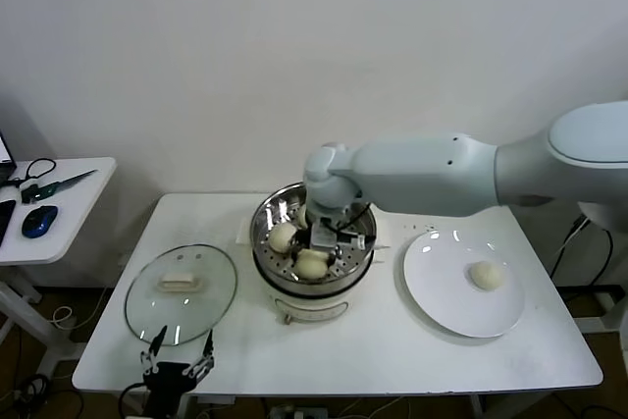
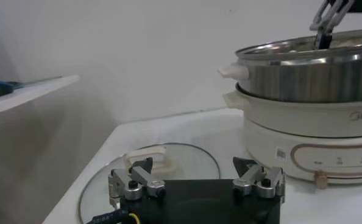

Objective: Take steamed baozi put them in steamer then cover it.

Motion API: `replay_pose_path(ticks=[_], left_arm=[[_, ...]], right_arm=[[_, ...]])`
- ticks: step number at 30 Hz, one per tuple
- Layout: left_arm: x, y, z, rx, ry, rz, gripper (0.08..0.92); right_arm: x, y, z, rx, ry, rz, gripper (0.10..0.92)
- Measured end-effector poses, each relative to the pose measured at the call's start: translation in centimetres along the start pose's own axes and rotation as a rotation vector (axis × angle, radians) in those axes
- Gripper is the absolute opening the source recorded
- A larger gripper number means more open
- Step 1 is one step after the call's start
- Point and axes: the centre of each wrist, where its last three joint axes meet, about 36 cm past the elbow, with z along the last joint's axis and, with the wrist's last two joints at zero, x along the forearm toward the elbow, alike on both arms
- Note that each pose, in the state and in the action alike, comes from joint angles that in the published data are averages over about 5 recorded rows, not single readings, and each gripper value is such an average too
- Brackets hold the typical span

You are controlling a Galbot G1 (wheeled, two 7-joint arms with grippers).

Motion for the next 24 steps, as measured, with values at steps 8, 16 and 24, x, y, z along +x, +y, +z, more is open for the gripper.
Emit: replay_pose_path(ticks=[8, 16, 24], left_arm=[[0.0, 0.0, 0.0, 0.001, -0.001, 0.001, 0.823], [0.0, -0.1, -0.1, 0.001, -0.002, 0.002, 0.823], [-0.1, -0.2, -0.2, 0.002, -0.004, 0.008, 0.823]], right_arm=[[-0.6, -0.4, 0.0, 0.003, -0.013, -0.014, 0.776], [1.5, 0.1, 1.7, -0.041, -0.006, -0.005, 0.822], [8.2, 4.0, 6.3, -0.203, 0.043, -0.015, 0.823]])
